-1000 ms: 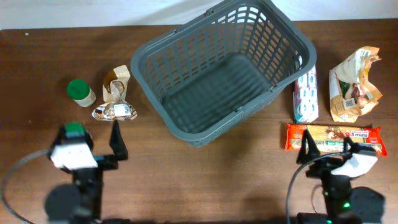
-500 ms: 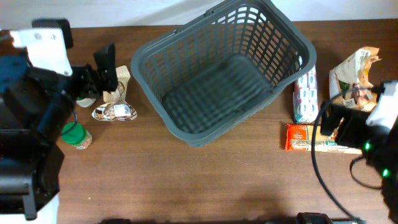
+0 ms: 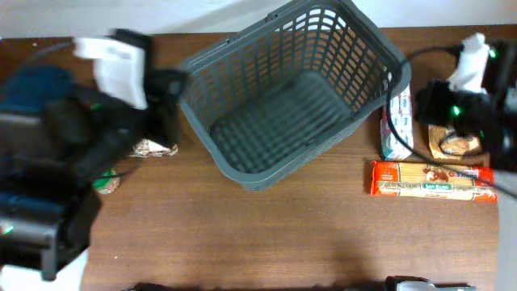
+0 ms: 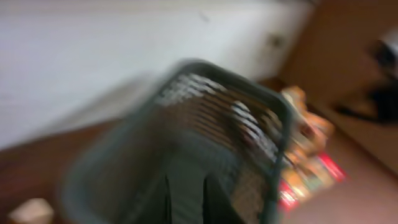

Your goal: Pack container

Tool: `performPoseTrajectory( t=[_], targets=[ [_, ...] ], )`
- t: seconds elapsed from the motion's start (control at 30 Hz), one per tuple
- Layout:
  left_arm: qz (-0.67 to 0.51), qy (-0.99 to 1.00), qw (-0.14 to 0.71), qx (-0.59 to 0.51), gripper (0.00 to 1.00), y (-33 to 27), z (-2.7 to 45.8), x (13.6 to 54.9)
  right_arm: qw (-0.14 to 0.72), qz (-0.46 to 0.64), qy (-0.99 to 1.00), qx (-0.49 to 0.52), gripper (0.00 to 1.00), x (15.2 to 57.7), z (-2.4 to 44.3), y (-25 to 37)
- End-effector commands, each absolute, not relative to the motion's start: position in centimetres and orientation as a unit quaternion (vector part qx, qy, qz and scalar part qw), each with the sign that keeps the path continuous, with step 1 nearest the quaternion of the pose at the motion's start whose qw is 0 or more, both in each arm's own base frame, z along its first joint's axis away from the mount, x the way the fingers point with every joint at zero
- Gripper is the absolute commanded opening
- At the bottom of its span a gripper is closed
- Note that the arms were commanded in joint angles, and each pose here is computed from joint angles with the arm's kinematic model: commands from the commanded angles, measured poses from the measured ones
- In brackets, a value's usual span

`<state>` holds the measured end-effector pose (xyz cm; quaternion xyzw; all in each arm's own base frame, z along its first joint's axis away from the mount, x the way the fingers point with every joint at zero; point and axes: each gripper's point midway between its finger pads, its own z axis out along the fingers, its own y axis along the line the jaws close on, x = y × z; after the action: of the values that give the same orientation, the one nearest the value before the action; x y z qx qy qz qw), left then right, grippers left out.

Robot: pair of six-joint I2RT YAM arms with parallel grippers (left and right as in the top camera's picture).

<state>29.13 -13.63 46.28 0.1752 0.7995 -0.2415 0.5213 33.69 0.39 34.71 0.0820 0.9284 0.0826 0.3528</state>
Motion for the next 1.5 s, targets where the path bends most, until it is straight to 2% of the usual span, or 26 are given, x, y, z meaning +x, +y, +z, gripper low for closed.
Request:
performPoseTrajectory(
  t=[0.0, 0.23, 0.5, 0.73, 1.03, 1.47],
  targets=[
    [-0.268, 0.803, 0.474, 0.243, 0.02, -18.2, 44.6, 26.9, 0.351, 0.098, 0.929, 0.059, 0.04, 35.6, 35.0, 2.1],
    [-0.201, 0.835, 0.342, 0.382, 0.02, -23.6, 36.8, 22.2, 0.328, 0.101, 0.938, 0.052, 0.04, 39.2, 32.1, 2.9],
    [-0.171, 0.854, 0.187, 0.455, 0.02, -27.4, 29.4, 19.2, 0.316, 0.100, 0.942, 0.054, 0.04, 41.4, 30.1, 2.9],
    [-0.152, 0.850, 0.130, 0.487, 0.02, -29.2, 26.1, 18.1, 0.293, 0.098, 0.950, 0.056, 0.04, 42.1, 28.3, 2.9],
    [-0.063, 0.872, 0.119, 0.470, 0.02, -26.9, 22.7, 21.2, 0.252, 0.095, 0.961, 0.060, 0.04, 41.3, 26.4, 2.9],
    [-0.016, 0.925, 0.140, 0.353, 0.02, -20.6, 22.6, 28.0, 0.213, 0.094, 0.972, 0.040, 0.04, 39.5, 25.5, 4.0]
  ],
)
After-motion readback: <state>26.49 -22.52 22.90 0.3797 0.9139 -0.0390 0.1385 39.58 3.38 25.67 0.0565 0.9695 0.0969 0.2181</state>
